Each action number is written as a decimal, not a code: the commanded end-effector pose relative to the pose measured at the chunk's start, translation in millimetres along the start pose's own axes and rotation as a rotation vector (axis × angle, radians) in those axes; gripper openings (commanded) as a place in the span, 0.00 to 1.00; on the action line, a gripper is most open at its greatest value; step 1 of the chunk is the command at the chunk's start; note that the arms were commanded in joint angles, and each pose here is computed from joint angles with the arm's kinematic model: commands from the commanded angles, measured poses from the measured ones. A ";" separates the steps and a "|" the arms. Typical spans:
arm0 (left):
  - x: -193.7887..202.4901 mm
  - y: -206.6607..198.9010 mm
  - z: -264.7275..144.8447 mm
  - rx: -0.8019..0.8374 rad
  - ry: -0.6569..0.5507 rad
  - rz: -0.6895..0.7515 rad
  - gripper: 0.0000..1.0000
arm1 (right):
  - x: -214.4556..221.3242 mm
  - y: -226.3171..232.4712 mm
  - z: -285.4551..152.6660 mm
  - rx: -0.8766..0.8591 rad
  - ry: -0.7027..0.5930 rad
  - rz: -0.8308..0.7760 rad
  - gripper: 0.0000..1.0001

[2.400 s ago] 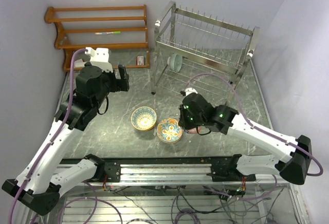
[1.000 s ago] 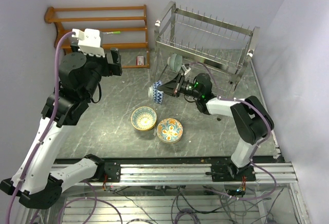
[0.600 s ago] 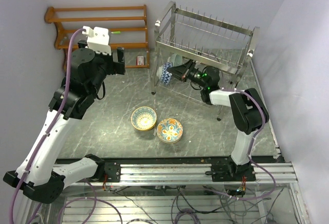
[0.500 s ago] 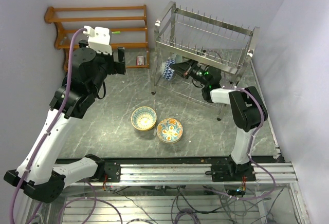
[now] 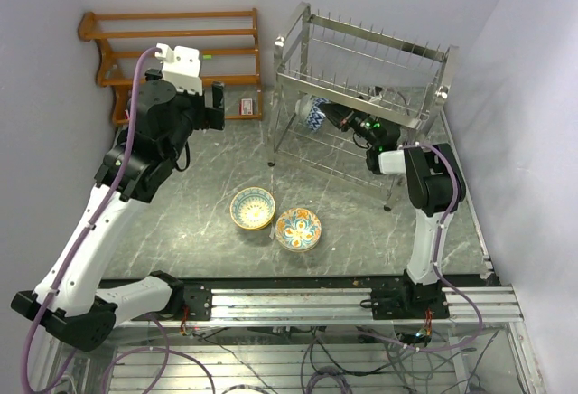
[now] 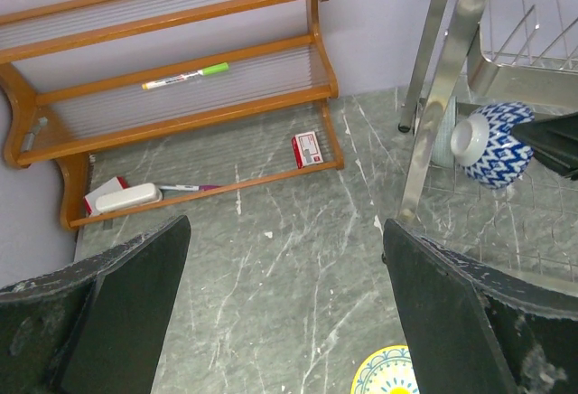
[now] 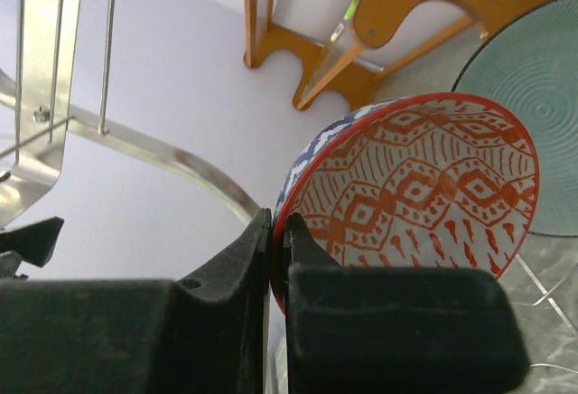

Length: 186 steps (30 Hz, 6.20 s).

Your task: Load the bowls into the dish rack

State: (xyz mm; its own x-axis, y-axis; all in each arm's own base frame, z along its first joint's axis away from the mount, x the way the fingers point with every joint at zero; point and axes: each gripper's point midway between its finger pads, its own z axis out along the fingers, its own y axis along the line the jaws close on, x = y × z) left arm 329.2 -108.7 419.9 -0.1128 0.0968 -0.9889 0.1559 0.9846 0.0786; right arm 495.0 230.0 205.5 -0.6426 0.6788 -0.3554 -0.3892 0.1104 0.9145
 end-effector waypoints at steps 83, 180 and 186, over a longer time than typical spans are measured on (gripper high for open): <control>5.8 -14.2 16.9 0.037 0.001 -0.011 0.99 | -34.6 28.1 15.6 -0.215 -0.051 -0.056 0.51; 26.2 11.5 -47.8 -0.028 0.018 -0.065 0.99 | 322.1 38.7 -159.2 0.809 0.937 -0.828 0.00; 25.9 11.3 -48.5 -0.024 0.016 -0.063 0.99 | 313.2 64.5 -150.2 0.762 0.864 -0.799 0.00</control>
State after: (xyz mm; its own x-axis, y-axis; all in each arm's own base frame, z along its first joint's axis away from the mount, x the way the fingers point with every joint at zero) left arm 283.7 -90.7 399.4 -0.1488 0.0289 -0.9885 0.1297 0.9915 0.0094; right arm 170.6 331.7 90.7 -0.7268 -0.4498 -0.5191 -0.5830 0.8036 0.1198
